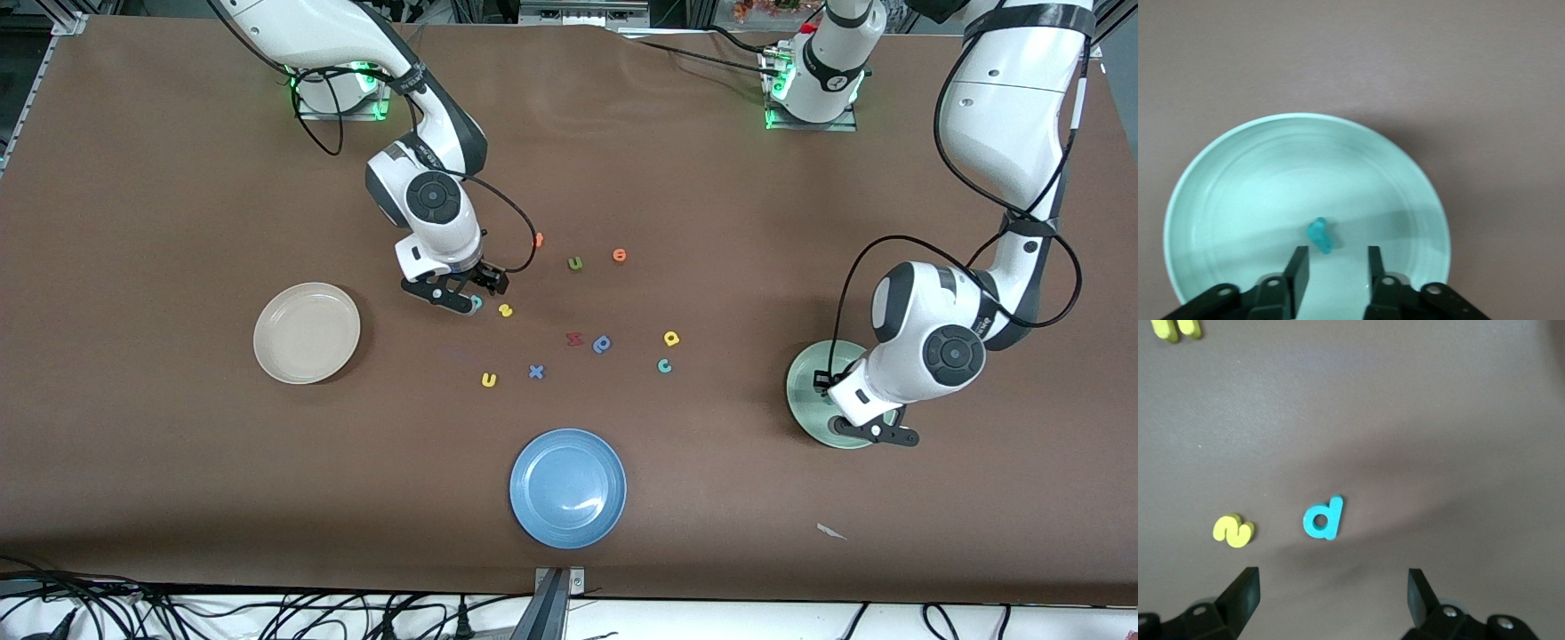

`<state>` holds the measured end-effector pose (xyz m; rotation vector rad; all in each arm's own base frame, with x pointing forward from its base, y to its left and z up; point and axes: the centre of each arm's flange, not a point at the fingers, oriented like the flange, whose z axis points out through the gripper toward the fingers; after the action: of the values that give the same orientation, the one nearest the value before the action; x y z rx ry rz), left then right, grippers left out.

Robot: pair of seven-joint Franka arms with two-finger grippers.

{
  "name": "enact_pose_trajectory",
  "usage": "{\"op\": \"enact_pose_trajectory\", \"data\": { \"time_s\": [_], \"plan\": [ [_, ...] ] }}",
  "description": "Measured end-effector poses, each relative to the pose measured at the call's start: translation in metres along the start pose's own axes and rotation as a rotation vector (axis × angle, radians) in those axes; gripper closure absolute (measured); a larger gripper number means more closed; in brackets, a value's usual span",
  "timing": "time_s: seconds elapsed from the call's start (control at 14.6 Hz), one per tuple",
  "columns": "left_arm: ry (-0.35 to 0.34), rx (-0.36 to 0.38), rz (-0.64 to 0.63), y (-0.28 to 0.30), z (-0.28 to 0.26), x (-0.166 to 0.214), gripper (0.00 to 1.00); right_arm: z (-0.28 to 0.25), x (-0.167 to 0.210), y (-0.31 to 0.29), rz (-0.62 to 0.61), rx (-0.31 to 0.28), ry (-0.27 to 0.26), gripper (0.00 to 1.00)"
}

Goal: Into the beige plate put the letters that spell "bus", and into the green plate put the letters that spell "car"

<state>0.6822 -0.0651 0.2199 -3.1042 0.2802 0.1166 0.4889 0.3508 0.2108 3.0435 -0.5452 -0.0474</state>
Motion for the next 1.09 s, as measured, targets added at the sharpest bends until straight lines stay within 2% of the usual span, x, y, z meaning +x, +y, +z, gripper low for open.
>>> {"op": "enact_pose_trajectory", "data": {
  "time_s": [0.27,0.41,0.68,0.82,0.89,1.02,1.09],
  "plan": [
    [0.016,-0.027,0.016,0.070,-0.010,0.004,0.15,0.006,0.007,-0.005,-0.008,0.010,0.015,0.04],
    [0.024,-0.047,0.009,0.119,-0.012,0.002,0.00,0.011,0.009,-0.006,-0.008,0.021,0.019,0.04],
    [0.067,-0.063,0.037,0.210,-0.008,-0.006,0.01,0.015,0.014,-0.004,-0.004,0.031,0.028,0.04],
    [0.081,-0.070,0.058,0.240,-0.003,-0.011,0.05,0.017,0.020,-0.002,0.000,0.038,0.037,0.04],
    [0.090,-0.075,0.070,0.250,0.002,-0.013,0.11,0.018,0.021,0.000,0.000,0.038,0.038,0.04],
    [0.093,-0.082,0.091,0.266,0.019,-0.017,0.30,0.021,0.022,0.001,0.000,0.045,0.040,0.04],
    [0.089,-0.085,0.094,0.271,0.027,-0.018,0.31,0.023,0.021,0.000,0.000,0.052,0.042,0.04]
  ]
}}
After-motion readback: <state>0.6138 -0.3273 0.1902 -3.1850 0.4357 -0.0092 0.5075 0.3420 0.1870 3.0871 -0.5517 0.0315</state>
